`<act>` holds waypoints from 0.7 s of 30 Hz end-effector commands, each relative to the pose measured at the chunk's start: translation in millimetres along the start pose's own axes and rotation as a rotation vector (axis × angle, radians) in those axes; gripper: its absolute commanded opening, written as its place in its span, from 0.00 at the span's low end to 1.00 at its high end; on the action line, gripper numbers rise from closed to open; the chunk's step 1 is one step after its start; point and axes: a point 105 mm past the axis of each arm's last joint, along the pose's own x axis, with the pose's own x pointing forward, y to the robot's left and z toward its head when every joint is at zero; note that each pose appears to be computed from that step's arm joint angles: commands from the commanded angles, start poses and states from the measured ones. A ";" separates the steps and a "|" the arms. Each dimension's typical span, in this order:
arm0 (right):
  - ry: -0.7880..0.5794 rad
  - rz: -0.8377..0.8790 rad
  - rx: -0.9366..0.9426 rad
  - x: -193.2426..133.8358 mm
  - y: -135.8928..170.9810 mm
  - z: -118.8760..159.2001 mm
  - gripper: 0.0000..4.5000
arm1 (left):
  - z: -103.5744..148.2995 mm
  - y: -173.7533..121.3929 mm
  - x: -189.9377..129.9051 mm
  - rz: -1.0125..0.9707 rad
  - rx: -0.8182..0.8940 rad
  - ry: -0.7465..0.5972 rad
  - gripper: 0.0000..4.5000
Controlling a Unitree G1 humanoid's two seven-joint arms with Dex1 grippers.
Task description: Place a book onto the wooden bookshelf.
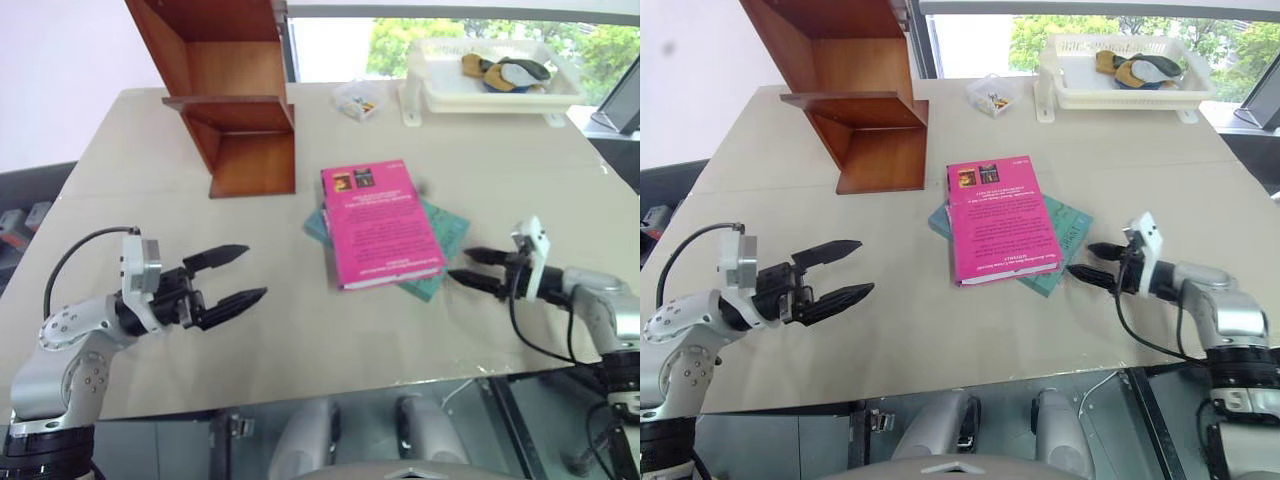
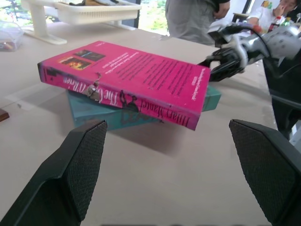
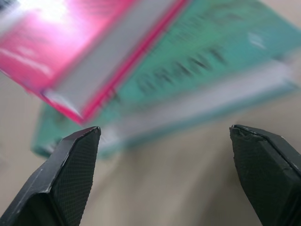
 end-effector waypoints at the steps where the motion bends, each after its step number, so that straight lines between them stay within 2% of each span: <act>1: -0.034 -0.118 -0.092 -26.8 -18.6 18.2 1.00 | 8.7 2.7 8.1 0.011 0.000 -0.052 1.00; 8: -0.062 -0.153 -0.148 -58.9 -17.1 30.7 1.00 | 8.0 -2.6 42.7 -0.058 -0.229 -0.161 1.00; 17: -0.179 -0.129 -0.285 -83.7 14.8 67.3 1.00 | -42.9 4.8 83.0 -0.024 -0.677 -0.023 1.00; 21: -0.225 -0.064 -0.317 -93.0 39.3 76.2 1.00 | -63.1 -6.8 89.3 -0.090 -0.758 0.103 1.00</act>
